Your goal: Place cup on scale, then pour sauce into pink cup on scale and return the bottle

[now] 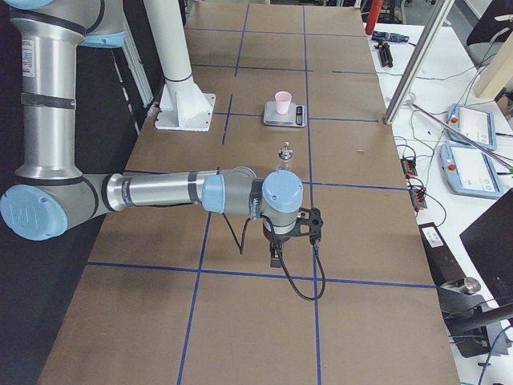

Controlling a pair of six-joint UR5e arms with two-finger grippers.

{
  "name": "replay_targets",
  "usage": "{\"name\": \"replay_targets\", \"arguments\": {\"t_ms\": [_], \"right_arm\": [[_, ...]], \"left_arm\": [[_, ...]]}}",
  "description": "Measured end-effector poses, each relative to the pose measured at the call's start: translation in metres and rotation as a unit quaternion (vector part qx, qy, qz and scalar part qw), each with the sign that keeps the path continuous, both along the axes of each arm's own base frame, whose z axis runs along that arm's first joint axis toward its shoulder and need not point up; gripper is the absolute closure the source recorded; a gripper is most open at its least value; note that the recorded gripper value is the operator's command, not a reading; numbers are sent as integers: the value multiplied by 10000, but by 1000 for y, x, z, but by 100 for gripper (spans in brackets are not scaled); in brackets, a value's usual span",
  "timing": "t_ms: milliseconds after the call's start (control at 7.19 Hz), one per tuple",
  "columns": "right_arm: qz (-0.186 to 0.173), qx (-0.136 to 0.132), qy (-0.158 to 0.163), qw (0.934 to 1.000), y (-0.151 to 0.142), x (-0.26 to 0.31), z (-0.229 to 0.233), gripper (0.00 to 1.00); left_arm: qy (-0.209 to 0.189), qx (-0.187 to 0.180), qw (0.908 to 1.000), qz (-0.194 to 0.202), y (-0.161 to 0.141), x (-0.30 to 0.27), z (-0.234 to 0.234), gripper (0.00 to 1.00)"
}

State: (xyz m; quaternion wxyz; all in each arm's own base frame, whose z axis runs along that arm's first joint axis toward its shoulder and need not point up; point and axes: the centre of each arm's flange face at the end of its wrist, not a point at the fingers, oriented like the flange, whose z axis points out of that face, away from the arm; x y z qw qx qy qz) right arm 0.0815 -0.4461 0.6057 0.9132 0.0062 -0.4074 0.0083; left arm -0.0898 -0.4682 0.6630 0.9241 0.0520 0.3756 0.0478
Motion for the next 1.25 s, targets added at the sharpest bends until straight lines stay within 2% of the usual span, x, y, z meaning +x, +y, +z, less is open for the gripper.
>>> {"name": "replay_targets", "arguments": {"t_ms": [557, 1253], "right_arm": [[14, 55, 4, 10000, -4, 2, -5, 0], [20, 64, 11, 10000, -6, 3, -5, 0]], "left_arm": [[-14, 239, 9997, -22, -6, 0, -24, 0], [-16, 304, 9995, -20, -7, 0, -31, 0]]}}
